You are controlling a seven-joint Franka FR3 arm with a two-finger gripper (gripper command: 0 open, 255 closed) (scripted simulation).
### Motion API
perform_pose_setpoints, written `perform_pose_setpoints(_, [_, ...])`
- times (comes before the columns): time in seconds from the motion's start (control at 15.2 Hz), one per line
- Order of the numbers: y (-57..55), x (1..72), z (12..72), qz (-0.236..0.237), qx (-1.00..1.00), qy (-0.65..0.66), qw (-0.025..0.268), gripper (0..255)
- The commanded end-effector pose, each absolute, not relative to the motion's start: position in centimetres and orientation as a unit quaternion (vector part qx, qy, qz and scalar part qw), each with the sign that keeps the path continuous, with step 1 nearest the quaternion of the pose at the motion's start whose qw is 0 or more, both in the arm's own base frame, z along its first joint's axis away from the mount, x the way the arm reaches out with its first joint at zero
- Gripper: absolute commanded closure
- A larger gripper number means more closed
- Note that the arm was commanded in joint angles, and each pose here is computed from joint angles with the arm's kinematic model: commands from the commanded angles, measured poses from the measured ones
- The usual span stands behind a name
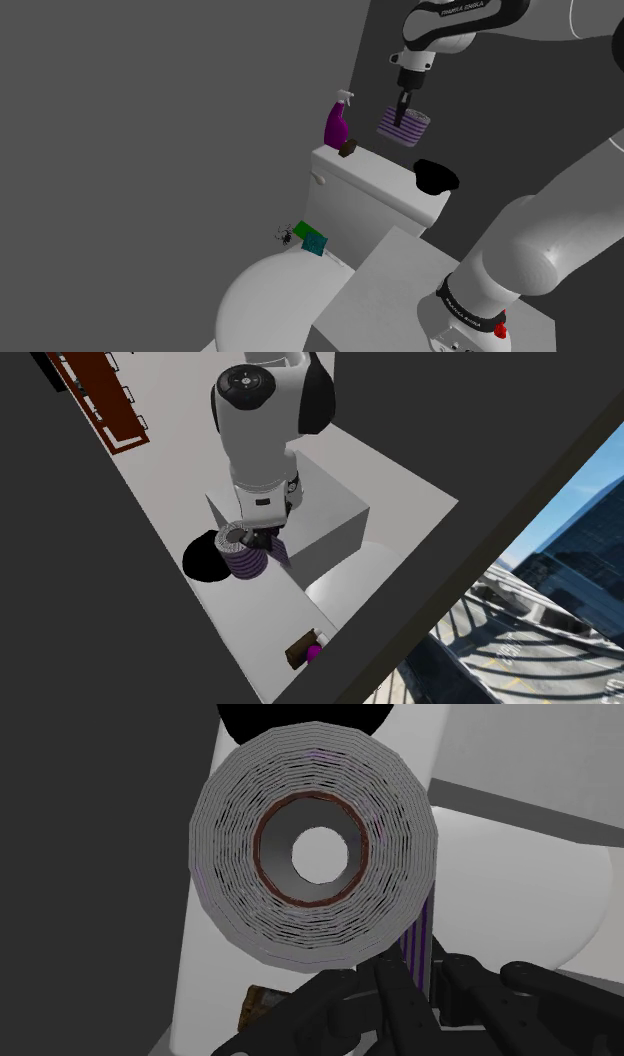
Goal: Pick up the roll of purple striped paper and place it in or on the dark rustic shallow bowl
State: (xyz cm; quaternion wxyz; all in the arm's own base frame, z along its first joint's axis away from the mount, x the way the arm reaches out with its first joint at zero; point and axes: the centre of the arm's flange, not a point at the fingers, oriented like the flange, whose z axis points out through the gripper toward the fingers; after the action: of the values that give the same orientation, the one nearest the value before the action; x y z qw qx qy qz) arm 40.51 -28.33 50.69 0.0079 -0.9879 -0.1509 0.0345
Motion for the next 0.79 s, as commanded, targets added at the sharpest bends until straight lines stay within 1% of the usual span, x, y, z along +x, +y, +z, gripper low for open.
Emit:
perform_pose_setpoints(0.0, [-28.3,40.5,51.7,0.034,-0.988,-0.151,0.008,255])
perform_pose_setpoints(0.73, [-35.1,27.7,53.2,0.034,-0.988,-0.151,0.008,255])
